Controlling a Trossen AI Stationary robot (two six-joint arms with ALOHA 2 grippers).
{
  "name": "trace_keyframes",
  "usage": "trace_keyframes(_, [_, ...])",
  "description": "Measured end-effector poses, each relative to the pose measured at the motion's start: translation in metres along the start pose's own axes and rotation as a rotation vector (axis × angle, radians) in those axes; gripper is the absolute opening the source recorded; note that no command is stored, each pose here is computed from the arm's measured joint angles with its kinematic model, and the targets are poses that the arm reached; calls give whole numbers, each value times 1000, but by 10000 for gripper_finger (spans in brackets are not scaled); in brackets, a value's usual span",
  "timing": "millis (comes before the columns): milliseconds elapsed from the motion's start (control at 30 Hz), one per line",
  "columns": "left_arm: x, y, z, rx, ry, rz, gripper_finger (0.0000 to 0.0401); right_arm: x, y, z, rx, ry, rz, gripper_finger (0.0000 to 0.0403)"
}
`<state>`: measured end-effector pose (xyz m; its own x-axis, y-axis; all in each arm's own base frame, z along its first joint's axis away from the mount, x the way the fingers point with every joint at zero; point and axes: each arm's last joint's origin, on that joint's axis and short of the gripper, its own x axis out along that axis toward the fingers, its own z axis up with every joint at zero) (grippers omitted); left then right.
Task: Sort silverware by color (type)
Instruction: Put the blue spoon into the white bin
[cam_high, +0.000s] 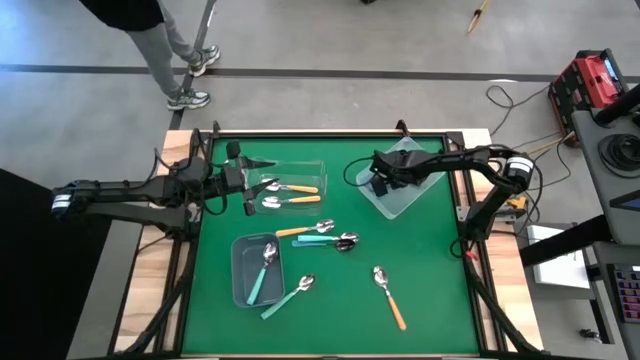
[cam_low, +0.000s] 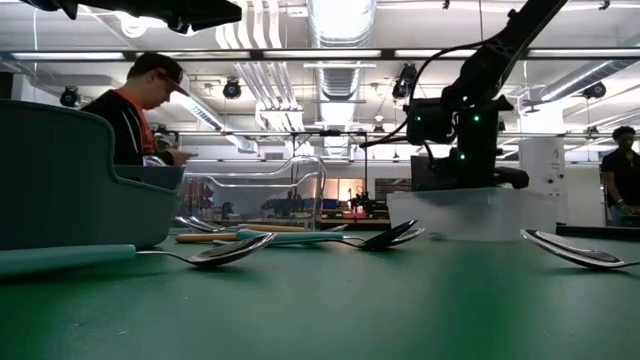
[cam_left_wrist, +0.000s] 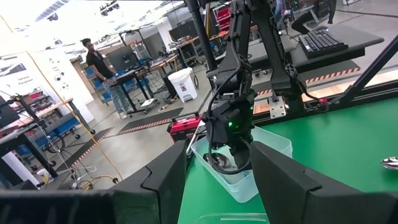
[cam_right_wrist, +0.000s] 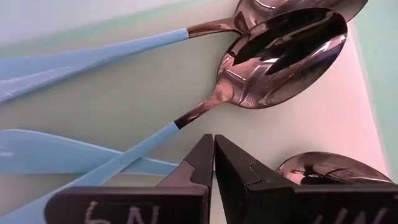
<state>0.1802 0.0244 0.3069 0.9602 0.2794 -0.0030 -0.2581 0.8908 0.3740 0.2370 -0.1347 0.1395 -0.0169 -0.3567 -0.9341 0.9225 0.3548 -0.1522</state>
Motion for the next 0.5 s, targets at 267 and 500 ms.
trace_keyframes(267, [0, 0, 0, 0, 0, 0, 162, -7, 4, 9, 27, -21, 32, 9])
trace_keyframes(500, [0, 0, 0, 0, 1, 0, 162, -19, 8, 19, 106, -3, 67, 9])
